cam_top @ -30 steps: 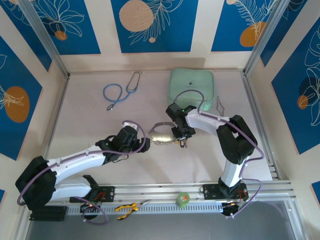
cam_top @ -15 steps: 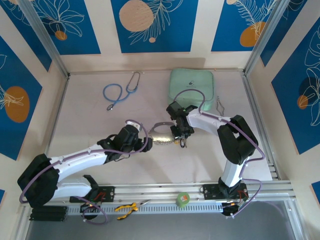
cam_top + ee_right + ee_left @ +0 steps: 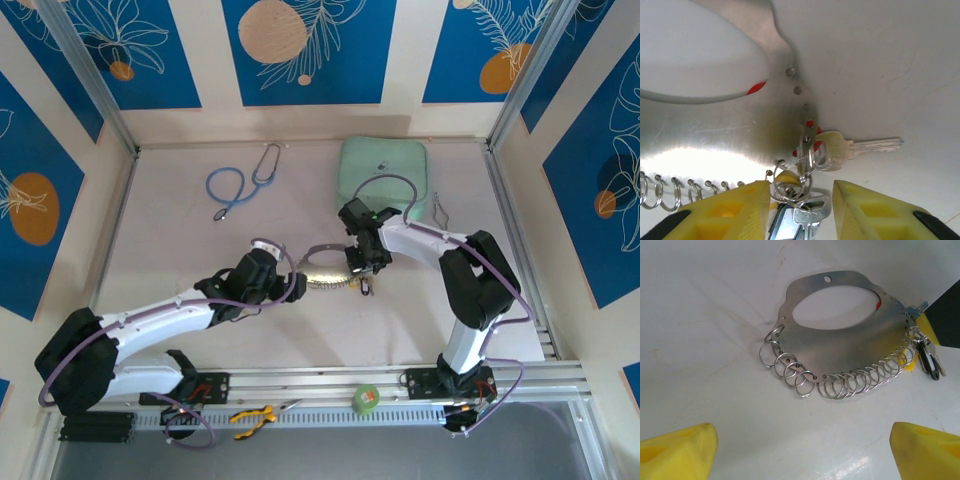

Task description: Put the keys on the keyring

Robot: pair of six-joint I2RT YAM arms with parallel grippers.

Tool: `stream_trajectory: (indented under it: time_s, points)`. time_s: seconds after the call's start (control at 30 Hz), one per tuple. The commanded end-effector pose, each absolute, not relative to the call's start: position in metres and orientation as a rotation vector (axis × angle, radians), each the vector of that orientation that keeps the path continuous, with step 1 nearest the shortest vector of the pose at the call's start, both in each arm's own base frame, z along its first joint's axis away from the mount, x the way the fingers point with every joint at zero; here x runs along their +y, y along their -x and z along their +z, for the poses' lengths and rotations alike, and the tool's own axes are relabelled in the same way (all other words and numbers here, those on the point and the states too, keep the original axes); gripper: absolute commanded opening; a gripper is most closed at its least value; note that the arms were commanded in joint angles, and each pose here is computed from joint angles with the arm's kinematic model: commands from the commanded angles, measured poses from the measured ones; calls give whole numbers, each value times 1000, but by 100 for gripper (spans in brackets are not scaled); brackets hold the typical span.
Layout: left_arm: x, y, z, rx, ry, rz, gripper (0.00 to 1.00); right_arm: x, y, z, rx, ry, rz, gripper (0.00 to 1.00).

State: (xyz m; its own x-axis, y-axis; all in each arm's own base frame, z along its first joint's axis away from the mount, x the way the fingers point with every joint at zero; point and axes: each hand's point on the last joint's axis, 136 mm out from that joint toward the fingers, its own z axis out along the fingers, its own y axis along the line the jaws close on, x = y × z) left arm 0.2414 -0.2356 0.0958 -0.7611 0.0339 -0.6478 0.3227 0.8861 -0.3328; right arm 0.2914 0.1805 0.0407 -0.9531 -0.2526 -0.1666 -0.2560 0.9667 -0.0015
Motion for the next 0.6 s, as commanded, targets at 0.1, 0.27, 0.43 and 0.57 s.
stream_trajectory:
  time_s: [0.1, 0.27, 0.43, 0.57]
  points:
    - [-242, -241, 108, 2338, -294, -605, 89, 187, -306, 43, 2938, 361, 94, 34]
    - [-242, -241, 110, 2325, -301, -603, 89, 191, -306, 34, 2964, 380, 110, 30]
    - [-243, -242, 112, 2312, -318, -599, 89, 189, -305, 28, 2977, 372, 103, 25]
    - [-244, -244, 115, 2293, -338, -593, 88, 189, -307, 28, 2978, 366, 105, 10]
